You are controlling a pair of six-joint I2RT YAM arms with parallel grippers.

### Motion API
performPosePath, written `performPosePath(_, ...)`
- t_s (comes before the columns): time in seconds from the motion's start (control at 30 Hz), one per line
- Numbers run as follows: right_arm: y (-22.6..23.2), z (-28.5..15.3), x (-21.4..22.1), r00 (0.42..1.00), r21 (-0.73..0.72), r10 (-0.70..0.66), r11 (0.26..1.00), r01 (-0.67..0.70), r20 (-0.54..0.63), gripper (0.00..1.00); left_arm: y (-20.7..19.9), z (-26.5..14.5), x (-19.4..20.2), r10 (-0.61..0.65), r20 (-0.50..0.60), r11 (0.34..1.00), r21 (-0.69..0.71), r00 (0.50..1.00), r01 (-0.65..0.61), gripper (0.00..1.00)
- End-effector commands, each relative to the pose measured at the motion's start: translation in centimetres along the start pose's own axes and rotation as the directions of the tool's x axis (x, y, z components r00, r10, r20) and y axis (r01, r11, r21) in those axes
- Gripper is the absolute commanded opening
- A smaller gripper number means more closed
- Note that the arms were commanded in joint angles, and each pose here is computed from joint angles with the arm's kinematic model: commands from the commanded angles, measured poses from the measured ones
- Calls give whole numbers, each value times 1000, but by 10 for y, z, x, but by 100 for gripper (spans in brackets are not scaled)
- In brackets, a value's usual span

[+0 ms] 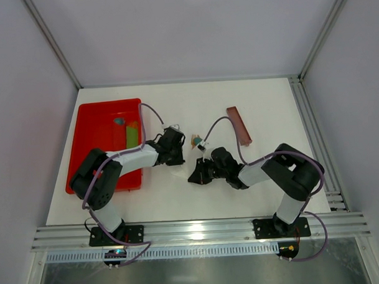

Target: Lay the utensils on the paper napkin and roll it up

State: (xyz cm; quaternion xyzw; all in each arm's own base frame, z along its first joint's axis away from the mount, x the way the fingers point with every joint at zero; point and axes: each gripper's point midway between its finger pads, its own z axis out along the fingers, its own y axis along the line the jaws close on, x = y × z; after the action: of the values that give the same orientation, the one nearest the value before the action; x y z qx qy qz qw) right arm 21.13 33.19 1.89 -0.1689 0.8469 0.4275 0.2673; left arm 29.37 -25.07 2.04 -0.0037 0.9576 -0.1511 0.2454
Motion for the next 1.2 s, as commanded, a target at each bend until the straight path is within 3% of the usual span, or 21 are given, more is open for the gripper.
performPosePath(0.0, 11, -3, -5, 999, -67, -4, 998, 7, 36, 9, 18, 8, 9, -5, -24, 997, -71, 1000, 3, 0)
performPosePath(0.27, 23, -39, -22, 994, -32, -37, 999, 41, 107, 9, 2, 7, 27, -88, -61, 995, 29, 994, 90, 0)
performPosePath(0.43, 16, -53, -40, 985, 63, -55, 997, 46, 165, 9, -4, 10, 54, -134, -133, 986, 85, 982, 146, 0)
performPosePath(0.77, 9, -31, -56, 990, -12, -55, 998, 57, 128, 9, -3, 11, 71, -169, -159, 978, 95, 973, 185, 0)
performPosePath(1.0, -32, -20, -35, 994, 26, 34, 999, -37, 103, 9, 4, 11, 73, -164, -154, 983, 60, 974, 175, 0)
performPosePath(1.17, -25, -30, -54, 989, 57, 26, 998, -35, 149, 9, 6, 10, 73, -152, -155, 986, 49, 976, 162, 0)
